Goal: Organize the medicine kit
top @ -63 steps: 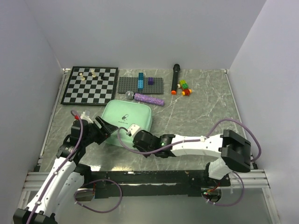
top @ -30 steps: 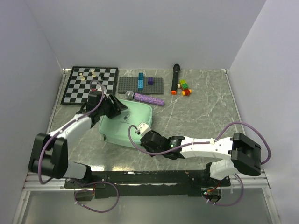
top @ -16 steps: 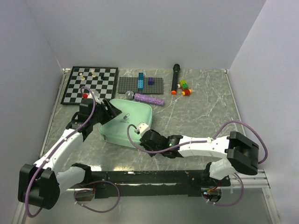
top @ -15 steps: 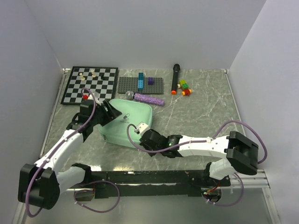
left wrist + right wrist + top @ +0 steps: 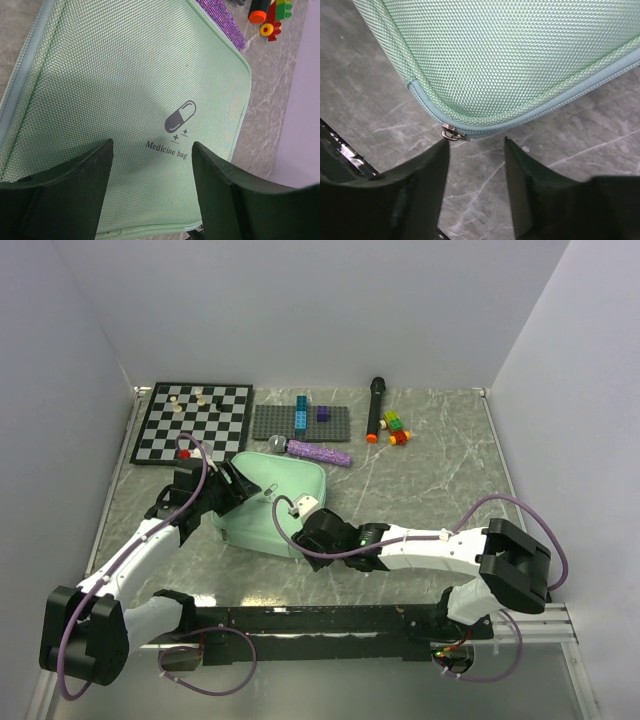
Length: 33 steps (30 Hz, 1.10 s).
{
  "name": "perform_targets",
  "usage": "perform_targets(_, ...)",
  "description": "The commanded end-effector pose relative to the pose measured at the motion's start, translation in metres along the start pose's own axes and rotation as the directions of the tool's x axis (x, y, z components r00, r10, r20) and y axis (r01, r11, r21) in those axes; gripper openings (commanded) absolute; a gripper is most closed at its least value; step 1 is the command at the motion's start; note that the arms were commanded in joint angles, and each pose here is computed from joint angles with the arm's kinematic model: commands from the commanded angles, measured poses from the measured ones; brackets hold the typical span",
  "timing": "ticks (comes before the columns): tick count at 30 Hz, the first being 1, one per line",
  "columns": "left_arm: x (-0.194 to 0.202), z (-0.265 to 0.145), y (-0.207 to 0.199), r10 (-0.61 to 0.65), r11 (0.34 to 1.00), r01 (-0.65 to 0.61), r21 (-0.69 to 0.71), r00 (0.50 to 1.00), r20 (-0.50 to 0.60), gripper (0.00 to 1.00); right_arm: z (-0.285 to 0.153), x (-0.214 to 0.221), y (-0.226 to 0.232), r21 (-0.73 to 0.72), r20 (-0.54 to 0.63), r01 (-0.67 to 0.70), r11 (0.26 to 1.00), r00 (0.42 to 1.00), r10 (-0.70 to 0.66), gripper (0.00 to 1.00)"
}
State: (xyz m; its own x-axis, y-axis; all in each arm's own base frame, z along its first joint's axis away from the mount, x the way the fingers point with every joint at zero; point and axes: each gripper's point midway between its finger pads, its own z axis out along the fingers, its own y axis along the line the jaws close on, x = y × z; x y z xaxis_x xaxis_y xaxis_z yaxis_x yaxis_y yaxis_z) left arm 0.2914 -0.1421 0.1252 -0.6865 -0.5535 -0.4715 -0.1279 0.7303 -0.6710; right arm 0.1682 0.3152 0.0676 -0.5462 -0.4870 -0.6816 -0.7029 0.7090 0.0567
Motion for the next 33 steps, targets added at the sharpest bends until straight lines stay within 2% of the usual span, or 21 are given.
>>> perform_targets(1, -0.001, -0.001, -0.007, 0.005, 1.0, -0.005, 0.019, 1.0, -0.006, 0.7, -0.012, -0.038, 0.01, -0.05, 0.121, -0.023, 0.998, 0.992, 0.029, 0.59)
perform_targets(7, 0.0, -0.003, -0.006, 0.001, 1.0, -0.001, 0.022, 1.0, -0.002, 0.7, -0.011, -0.043, 0.005, -0.05, 0.129, -0.035, 0.998, 0.991, 0.041, 0.62)
perform_targets(12, 0.003, -0.003, -0.004, -0.005, 1.0, 0.005, 0.019, 1.0, -0.01, 0.69, -0.003, -0.044, -0.004, -0.063, 0.12, -0.072, 0.995, 0.99, 0.079, 0.56)
perform_targets(18, 0.004, -0.005, -0.005, -0.009, 1.0, 0.01, 0.026, 1.0, -0.009, 0.69, 0.0, -0.053, -0.002, -0.088, 0.136, -0.056, 0.995, 0.988, 0.067, 0.51)
perform_targets(21, 0.004, -0.008, -0.005, -0.013, 1.0, 0.013, 0.027, 1.0, -0.008, 0.69, 0.003, -0.052, -0.001, -0.093, 0.126, -0.054, 0.994, 0.99, 0.065, 0.4)
perform_targets(26, 0.005, -0.015, -0.007, -0.01, 0.999, 0.01, 0.033, 1.0, -0.002, 0.69, 0.002, -0.05, -0.002, -0.086, 0.12, -0.06, 0.995, 0.99, 0.07, 0.14)
perform_targets(28, 0.005, -0.018, -0.008, -0.01, 0.999, 0.01, 0.033, 1.0, 0.001, 0.69, 0.0, -0.047, -0.005, -0.072, 0.115, -0.067, 0.995, 0.991, 0.075, 0.0)
perform_targets(33, 0.007, -0.03, -0.005, -0.031, 0.999, 0.03, 0.018, 0.999, 0.013, 0.69, -0.001, -0.041, -0.013, -0.025, 0.098, -0.072, 0.997, 0.993, 0.074, 0.0)
